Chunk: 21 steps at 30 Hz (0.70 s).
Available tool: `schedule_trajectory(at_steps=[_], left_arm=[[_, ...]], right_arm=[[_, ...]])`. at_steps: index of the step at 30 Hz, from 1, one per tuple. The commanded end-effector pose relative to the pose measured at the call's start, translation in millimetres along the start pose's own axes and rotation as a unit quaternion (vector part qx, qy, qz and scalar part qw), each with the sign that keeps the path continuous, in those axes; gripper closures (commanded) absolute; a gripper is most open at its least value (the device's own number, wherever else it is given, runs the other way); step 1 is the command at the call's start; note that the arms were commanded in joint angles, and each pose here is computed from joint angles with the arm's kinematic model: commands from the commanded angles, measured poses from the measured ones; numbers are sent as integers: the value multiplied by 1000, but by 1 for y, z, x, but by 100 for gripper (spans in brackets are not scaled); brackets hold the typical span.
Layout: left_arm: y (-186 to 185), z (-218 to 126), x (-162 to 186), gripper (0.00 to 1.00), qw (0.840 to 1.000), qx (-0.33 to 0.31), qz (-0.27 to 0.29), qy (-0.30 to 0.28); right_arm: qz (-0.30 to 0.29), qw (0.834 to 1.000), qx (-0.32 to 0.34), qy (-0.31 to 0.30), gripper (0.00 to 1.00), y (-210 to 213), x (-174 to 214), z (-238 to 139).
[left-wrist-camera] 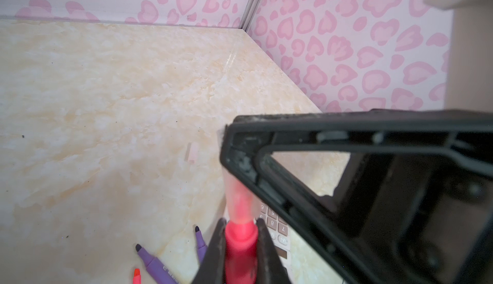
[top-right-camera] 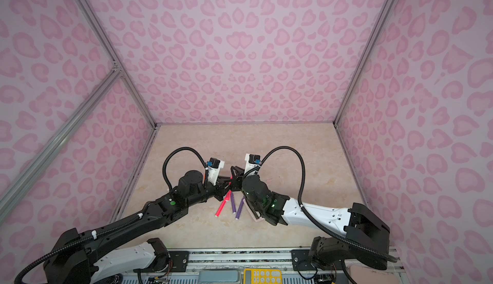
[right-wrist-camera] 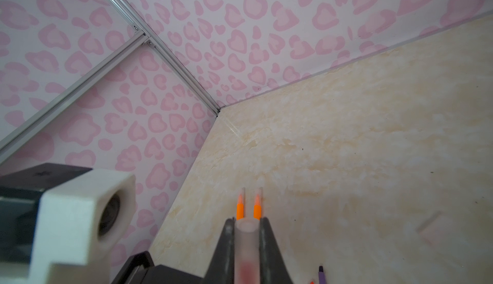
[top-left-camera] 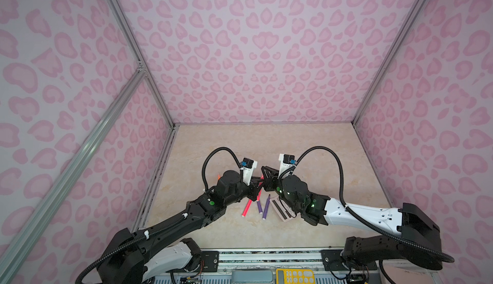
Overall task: Insert the pens into the pen caps
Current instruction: 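Push the cap down onto the highlighter tip with the right gripper while the left holds, then open the right gripper to release the cap on the highlighter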
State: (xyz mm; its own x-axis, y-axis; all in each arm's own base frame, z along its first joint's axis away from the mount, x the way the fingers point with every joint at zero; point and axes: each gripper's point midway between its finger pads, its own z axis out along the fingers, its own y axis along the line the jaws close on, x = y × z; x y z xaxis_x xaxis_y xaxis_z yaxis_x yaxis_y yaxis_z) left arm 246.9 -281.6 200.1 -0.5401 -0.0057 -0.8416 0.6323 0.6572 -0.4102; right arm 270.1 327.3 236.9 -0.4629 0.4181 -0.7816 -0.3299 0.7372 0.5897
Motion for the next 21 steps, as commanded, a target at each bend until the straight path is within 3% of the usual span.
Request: schedule_trajectory(at_steps=[1,8,15,17,19,21], left_arm=[[3,-4,-20,97,999,-14,1,-44],[-5,-4,-21,97,999,10,-3,-46],[-7,-6,-20,97,999,16,-4,-48],[-9,-7,-21,97,999,18,-1,-47],[-8,-7,-21,97,999,17,1,-47],[-8,-7,-21,97,999,17,2,-46]], right_arm=[[-8,1000,-5,16,100,0,13,-1],[14,998,-54,-6,100,9,18,-9],[4,999,-46,-4,100,8,15,-11],[3,999,-48,-10,87,9,11,-13],[3,999,-44,-18,65,9,5,-15],[0,999,-38,-25,56,8,0,-15]])
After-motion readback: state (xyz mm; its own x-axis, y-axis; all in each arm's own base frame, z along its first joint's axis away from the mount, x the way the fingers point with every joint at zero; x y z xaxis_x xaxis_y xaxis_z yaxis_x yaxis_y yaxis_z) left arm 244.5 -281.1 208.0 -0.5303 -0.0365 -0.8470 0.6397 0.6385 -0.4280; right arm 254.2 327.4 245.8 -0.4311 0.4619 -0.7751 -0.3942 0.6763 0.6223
